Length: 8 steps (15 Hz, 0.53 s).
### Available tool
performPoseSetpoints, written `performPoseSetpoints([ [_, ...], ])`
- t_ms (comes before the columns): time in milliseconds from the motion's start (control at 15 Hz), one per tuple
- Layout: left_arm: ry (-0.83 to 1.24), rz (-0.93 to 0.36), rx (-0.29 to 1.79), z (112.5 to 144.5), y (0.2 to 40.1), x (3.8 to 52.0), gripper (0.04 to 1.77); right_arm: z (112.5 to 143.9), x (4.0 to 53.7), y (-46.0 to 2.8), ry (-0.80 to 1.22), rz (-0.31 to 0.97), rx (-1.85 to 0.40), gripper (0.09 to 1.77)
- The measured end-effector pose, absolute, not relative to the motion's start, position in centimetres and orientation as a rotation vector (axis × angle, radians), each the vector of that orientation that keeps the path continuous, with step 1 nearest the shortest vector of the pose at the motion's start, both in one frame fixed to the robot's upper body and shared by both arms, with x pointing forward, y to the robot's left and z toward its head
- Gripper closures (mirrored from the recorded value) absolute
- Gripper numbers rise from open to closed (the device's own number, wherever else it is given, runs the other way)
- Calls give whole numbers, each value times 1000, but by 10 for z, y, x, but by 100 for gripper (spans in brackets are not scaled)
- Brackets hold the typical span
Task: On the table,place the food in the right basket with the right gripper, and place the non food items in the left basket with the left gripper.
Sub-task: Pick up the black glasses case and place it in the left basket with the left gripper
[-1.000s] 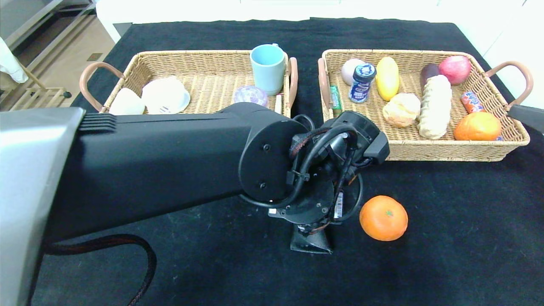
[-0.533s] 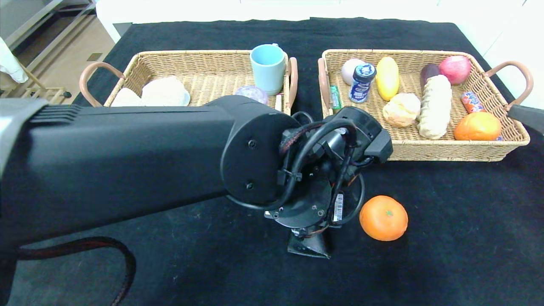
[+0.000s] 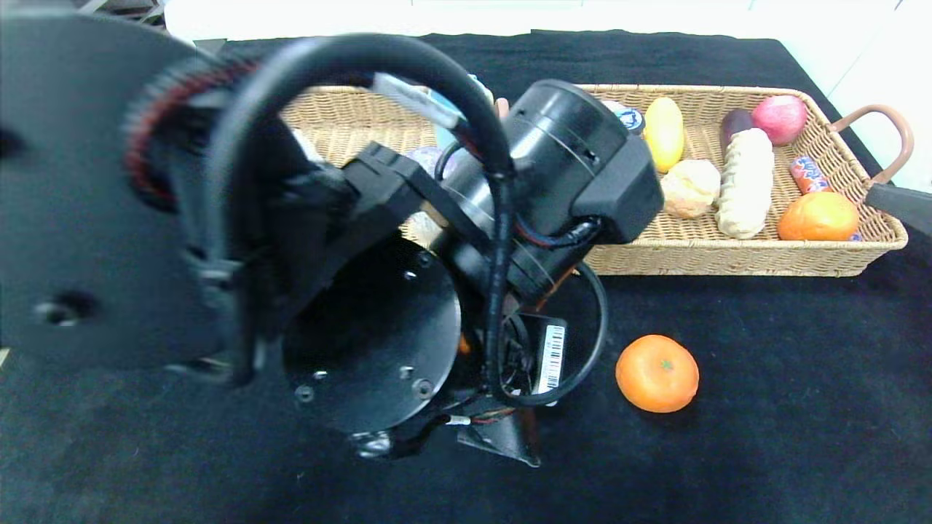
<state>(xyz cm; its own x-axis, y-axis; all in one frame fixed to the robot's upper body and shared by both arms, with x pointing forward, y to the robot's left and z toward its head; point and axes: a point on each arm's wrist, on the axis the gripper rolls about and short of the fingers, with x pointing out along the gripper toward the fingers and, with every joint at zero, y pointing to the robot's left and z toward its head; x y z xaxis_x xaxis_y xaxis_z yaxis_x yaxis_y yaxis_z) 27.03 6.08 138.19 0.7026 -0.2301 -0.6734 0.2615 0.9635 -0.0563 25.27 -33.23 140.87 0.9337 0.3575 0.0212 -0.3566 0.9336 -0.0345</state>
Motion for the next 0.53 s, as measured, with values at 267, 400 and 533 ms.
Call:
performPoseSetpoints([
  [267,734,-250,34,1394,99,260,113,1408,253,-332,-25,367,-30,15],
  [400,737,-222,24,1395,119,258,114,1408,254,-332,-23,367,-30,15],
  [533,742,-192,23,1395,141,255,114,1408,254,-332,-22,367,-29,15],
])
